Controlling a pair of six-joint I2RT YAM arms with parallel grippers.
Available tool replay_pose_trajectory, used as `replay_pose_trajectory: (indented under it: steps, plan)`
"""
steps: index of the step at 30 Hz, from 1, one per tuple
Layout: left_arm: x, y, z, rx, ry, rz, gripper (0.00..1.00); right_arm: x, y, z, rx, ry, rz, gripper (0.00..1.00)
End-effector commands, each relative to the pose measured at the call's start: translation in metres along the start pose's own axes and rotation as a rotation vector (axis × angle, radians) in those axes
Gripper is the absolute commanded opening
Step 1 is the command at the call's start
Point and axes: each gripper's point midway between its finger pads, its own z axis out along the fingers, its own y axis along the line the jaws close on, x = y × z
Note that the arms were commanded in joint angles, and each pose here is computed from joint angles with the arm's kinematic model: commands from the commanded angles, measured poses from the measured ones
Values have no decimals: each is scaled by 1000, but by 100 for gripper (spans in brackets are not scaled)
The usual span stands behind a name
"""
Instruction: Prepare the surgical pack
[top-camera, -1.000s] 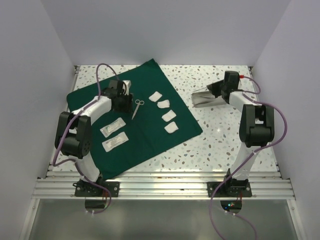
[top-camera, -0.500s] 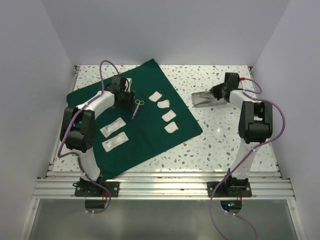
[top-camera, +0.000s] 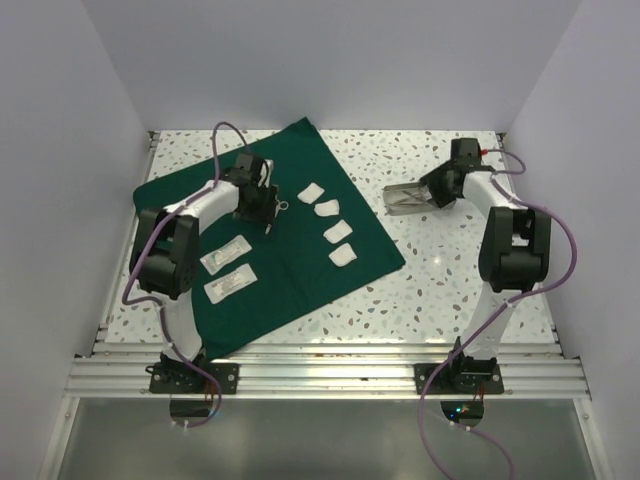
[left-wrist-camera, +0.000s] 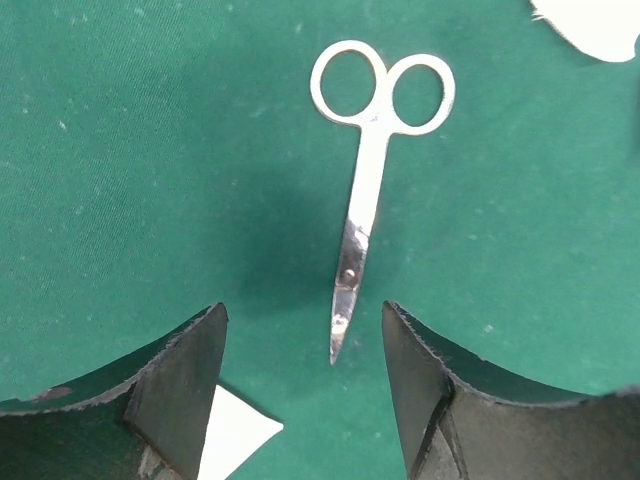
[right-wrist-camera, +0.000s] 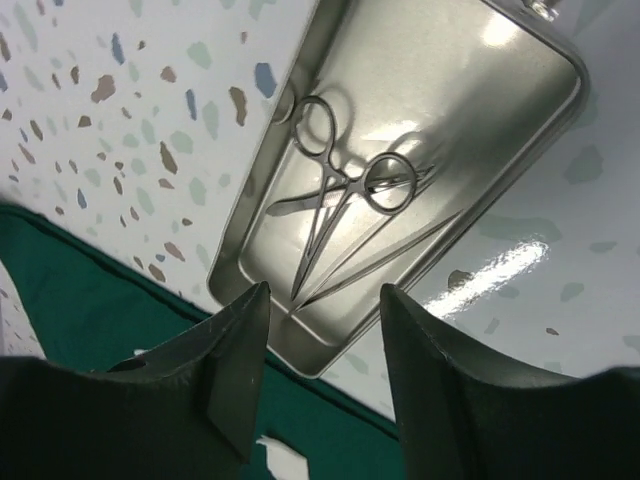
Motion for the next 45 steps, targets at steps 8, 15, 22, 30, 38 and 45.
replay_pose_trajectory:
  steps: [8, 15, 22, 30, 38, 45]
  plan:
    - [-1, 5, 16, -72, 17, 55, 59, 39, 66, -88, -125, 7, -443, 52]
    - [-5, -7, 14, -78, -2, 72, 54, 90, 84, -81, -157, 72, -554, 52]
    - [0, -20, 20, -62, 13, 85, 53, 137, 109, -73, -210, 150, -616, 52]
    - [28, -15, 42, -47, 95, 81, 40, 192, 143, -64, -299, 241, -649, 52]
    - [45, -14, 48, 76, 139, 51, 0, 271, 177, -48, -483, 466, -538, 50]
    - [44, -16, 39, 166, 116, 37, 0, 318, 196, -42, -601, 582, -470, 50]
